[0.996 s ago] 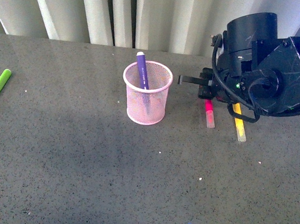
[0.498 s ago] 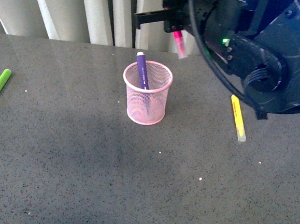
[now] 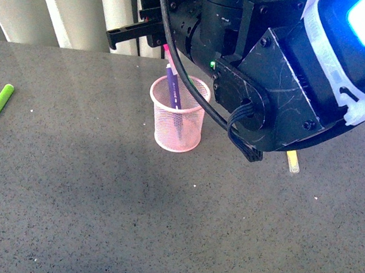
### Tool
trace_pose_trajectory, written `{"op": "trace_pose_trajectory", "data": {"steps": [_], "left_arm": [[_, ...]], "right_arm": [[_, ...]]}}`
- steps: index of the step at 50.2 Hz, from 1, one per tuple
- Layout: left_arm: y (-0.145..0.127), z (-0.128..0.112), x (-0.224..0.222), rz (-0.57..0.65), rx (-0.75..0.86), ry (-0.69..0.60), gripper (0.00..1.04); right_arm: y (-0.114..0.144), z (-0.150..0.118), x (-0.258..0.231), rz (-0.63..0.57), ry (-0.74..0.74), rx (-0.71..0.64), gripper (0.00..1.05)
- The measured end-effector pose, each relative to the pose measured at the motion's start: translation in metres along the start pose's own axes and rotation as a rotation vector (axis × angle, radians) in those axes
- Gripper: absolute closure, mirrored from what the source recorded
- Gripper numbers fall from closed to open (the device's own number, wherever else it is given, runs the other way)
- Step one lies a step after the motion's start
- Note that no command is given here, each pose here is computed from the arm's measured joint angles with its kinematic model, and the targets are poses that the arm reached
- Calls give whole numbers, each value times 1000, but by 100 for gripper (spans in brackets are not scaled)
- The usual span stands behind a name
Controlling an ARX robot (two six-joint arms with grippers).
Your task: Insert purple and pink pens into pink cup
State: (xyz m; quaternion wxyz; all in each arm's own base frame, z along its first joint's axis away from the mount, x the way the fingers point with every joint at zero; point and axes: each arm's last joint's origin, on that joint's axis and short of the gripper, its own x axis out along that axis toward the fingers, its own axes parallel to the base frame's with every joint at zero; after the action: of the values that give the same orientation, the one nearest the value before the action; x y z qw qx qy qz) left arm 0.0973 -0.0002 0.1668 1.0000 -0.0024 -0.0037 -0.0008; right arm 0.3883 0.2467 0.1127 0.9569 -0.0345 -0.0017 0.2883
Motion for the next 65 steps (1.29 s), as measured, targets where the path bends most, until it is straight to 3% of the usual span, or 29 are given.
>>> {"op": "trace_pose_trajectory", "data": {"steps": [61,65], "left_arm": [[0,0,0,0,0,0,7],[0,0,0,0,0,0,7]], "right_arm": [[5,-28,-6,-16,22,3,96],[5,-32,-8,-19,30,3,85]]}}
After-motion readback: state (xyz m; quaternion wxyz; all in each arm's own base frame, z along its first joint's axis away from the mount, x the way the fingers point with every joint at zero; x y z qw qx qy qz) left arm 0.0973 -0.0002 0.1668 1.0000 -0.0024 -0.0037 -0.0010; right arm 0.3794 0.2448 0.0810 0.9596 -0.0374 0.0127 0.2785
